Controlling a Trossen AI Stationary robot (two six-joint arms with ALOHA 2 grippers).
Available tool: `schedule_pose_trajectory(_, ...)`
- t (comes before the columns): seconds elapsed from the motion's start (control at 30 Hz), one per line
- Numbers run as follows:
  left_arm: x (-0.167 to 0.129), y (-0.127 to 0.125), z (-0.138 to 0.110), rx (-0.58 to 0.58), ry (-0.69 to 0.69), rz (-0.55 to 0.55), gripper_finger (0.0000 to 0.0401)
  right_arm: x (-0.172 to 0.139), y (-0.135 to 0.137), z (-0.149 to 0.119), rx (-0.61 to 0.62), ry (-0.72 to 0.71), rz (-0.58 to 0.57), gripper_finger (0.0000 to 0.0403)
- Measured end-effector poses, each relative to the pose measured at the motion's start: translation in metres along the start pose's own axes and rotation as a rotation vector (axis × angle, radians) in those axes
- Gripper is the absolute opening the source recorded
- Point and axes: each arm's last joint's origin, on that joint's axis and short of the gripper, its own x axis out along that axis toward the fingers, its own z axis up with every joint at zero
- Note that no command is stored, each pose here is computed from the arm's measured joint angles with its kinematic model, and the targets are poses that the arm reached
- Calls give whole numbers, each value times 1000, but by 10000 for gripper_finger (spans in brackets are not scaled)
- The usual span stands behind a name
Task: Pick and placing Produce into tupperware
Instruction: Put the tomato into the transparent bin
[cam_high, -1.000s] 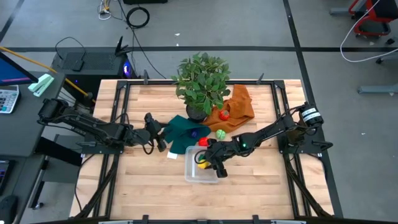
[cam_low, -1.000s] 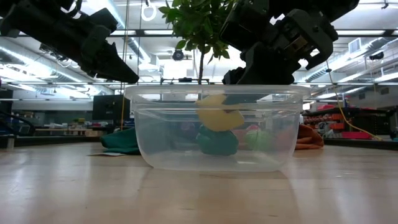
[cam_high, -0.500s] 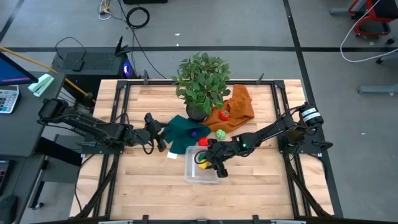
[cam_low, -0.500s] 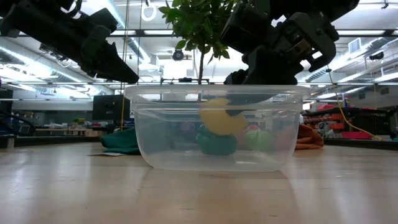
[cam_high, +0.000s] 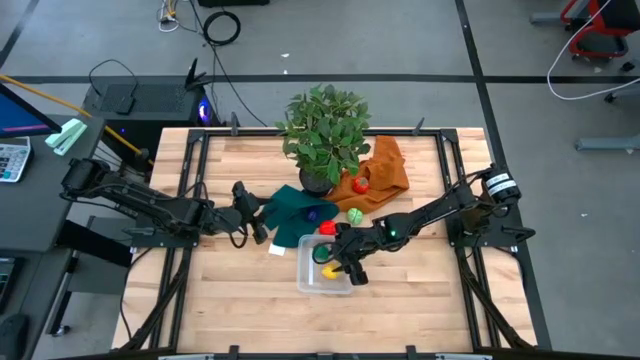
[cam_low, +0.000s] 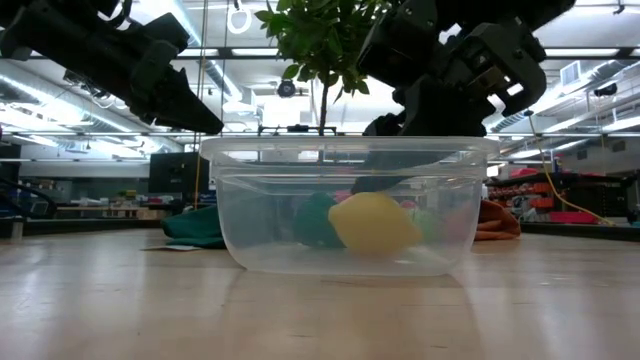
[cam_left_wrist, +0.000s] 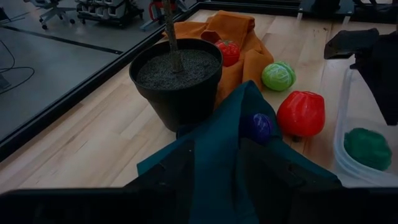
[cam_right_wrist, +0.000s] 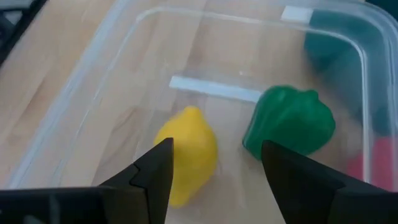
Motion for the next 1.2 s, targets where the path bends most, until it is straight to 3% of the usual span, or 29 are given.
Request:
schedule_pose_trajectory(0.17, 0, 0, 0, 2, 1, 0, 133, -17, 1, 24, -23, 32, -44, 199)
schedule_pose_trajectory(0.33, 0, 0, -1, 2, 10, 2, 130, -38, 4, 41, -21, 172, -97, 193)
schedule_pose_trajectory(0.47, 0, 0, -2, 7, 22, -15, 134, -54, 10, 33, 9, 322, -201, 186)
schedule_pose_trajectory(0.63, 0, 0, -3, 6, 29, -19, 140, -83, 18, 18, 85, 382, -330, 179)
schedule_pose_trajectory(0.83, 0, 0, -3, 3, 29, -19, 134, -127, 25, -5, 157, 238, -494, 175)
schedule_pose_trajectory(1.03, 0, 0, -3, 3, 28, -19, 137, -159, 14, -56, 293, 48, -723, 176)
schedule_pose_trajectory(1.2, 0, 0, -2, 1, 26, -20, 141, -163, 3, -86, 385, -116, -734, 176)
